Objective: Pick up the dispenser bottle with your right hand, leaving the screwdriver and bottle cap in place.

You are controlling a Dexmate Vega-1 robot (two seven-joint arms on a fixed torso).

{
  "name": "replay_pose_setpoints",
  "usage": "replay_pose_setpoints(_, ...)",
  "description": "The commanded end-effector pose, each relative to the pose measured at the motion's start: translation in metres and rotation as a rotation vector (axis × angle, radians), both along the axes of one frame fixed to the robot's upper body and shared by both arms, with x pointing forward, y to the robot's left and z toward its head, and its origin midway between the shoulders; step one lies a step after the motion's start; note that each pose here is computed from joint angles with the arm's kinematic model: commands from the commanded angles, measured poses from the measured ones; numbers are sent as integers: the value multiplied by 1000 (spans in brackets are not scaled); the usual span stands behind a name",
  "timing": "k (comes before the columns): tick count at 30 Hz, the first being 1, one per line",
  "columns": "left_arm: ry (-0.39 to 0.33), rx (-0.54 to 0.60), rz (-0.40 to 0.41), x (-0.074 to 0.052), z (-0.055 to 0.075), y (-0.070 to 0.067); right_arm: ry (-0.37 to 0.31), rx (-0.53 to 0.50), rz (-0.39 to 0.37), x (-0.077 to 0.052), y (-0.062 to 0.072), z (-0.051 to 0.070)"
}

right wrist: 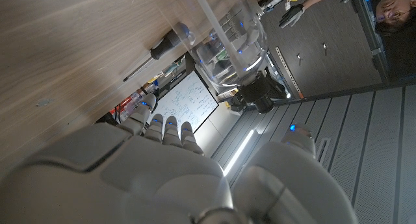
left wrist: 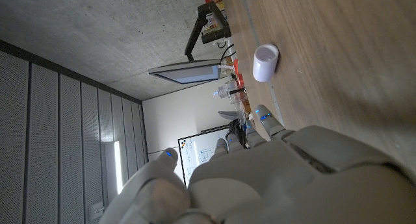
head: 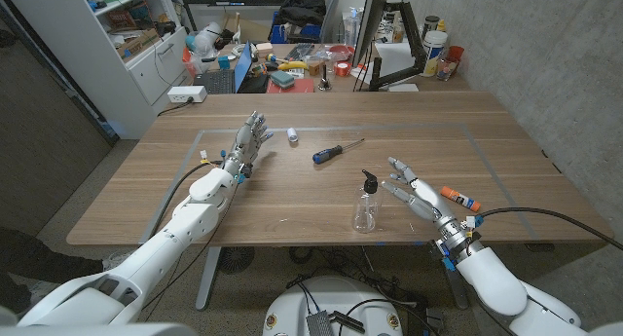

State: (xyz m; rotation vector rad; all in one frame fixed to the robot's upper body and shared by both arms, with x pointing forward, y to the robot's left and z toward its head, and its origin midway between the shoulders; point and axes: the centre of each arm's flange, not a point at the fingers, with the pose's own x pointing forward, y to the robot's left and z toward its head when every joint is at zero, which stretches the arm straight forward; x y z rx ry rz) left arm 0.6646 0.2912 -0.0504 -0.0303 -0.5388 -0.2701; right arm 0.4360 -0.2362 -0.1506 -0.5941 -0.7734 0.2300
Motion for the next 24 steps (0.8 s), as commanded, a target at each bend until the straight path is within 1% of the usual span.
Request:
replay_pose_setpoints(1,3,-3,1,1,-1,5,-7,-20,-8,-4,9,0)
replay_pose_setpoints(4,5,-3,1,2,-2,5,-7,-23,-12,-5,10,-1)
replay_pose_setpoints(7,5,-3,0,2,-3,6,-13,-41,-23,-6,14,-2)
replay_pose_setpoints(17,5,-8,1,3,-3,10,-18,-63,-53,-6,23,-1)
replay_pose_setpoints(24,8,-11,3,4,-4,14,-32,-99,-77,-6,30,1)
